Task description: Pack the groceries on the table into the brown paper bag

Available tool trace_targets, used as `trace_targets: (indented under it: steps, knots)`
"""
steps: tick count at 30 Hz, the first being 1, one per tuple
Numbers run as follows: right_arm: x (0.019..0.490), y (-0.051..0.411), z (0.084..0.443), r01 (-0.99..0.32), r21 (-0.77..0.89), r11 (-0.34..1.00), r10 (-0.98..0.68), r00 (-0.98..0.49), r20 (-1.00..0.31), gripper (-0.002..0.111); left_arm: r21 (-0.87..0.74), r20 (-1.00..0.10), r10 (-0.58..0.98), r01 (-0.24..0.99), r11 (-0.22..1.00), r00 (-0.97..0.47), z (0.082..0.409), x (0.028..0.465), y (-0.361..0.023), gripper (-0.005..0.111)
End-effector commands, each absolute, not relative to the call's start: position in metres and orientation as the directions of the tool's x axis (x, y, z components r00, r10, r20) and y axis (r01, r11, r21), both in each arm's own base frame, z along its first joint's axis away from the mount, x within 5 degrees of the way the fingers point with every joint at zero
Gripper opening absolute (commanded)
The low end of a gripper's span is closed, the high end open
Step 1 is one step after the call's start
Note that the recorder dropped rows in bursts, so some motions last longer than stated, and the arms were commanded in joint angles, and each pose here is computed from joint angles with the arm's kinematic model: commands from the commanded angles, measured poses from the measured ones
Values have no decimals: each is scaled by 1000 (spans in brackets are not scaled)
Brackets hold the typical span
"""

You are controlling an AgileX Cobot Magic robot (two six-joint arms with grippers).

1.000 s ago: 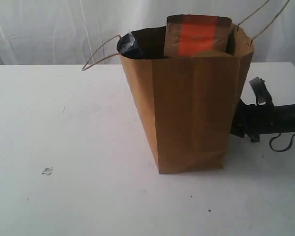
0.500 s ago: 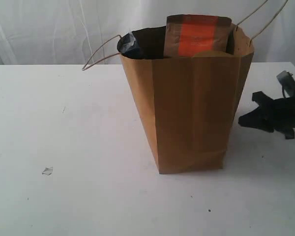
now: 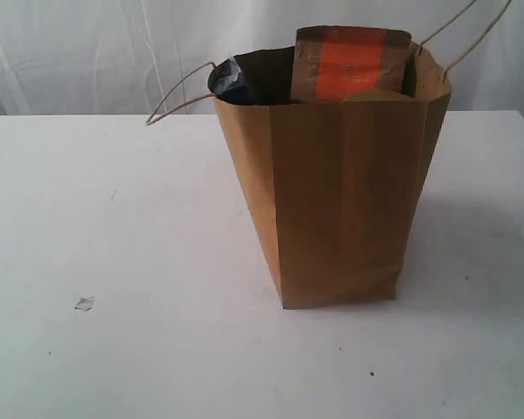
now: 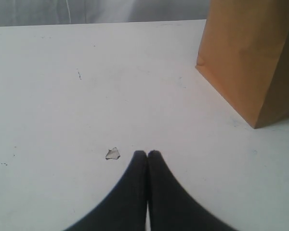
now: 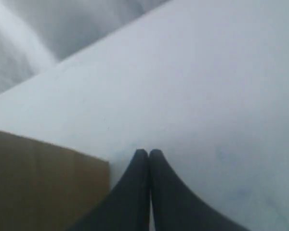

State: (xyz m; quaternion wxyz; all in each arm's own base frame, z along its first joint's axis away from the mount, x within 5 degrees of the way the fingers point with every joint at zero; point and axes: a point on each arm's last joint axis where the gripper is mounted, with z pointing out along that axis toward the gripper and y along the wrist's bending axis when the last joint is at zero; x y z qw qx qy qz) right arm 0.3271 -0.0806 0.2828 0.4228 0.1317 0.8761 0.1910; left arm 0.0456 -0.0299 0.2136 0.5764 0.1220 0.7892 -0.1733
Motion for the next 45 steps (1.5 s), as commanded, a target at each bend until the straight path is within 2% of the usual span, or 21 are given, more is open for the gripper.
trace_targets:
  steps: [1,7,11,13,14,17,19,24,31,34,36,41,44,45]
  knots:
    - [286,-74,323,105,368,924,374,-454,-809,0,-143,-952,-17,397,907,-304,213,45,-30,0]
    - [212,-47,351,40,152,988,157,-311,-937,0,-143,-952,-17,397,907,-304,213,45,-30,0]
    - [177,-16,357,-94,95,991,66,-275,-959,0,-143,-952,-18,395,907,-304,213,45,-30,0]
    - [157,-5,365,-150,-26,988,-56,-200,-978,0,-143,-952,-18,395,907,-304,213,45,-30,0]
    - [144,-2,373,-152,-109,982,-132,-148,-980,0,-143,-952,-18,395,907,-304,213,45,-30,0]
    - [108,-1,391,-32,-308,951,-309,-5,-951,0,-143,-952,-18,395,907,-304,213,45,-30,0]
    - [91,-1,398,34,-369,929,-371,55,-927,0,-143,-952,-18,395,907,-304,213,45,-30,0]
    - [55,6,408,104,-379,920,-392,182,-902,0,-143,-952,-18,395,907,-304,213,45,-30,0]
    - [54,9,397,61,-389,919,-394,149,-907,0,-143,-952,-18,395,907,-304,213,45,-30,0]
    - [63,4,378,78,-356,931,-363,116,-925,0,-143,-952,-18,395,907,-304,213,45,-30,0]
    - [69,-2,361,106,-276,955,-286,96,-953,0,-143,-952,-18,395,907,-304,213,45,-30,0]
    - [59,-16,322,301,-184,936,-238,153,-959,0,-143,-952,-18,395,907,-304,213,45,-30,0]
    - [50,-20,300,377,-164,911,-254,201,-946,0,-143,-952,-18,395,907,-304,213,45,-30,0]
    - [47,-19,282,385,-168,907,-265,214,-940,0,-143,-952,-18,395,907,-304,213,45,-30,0]
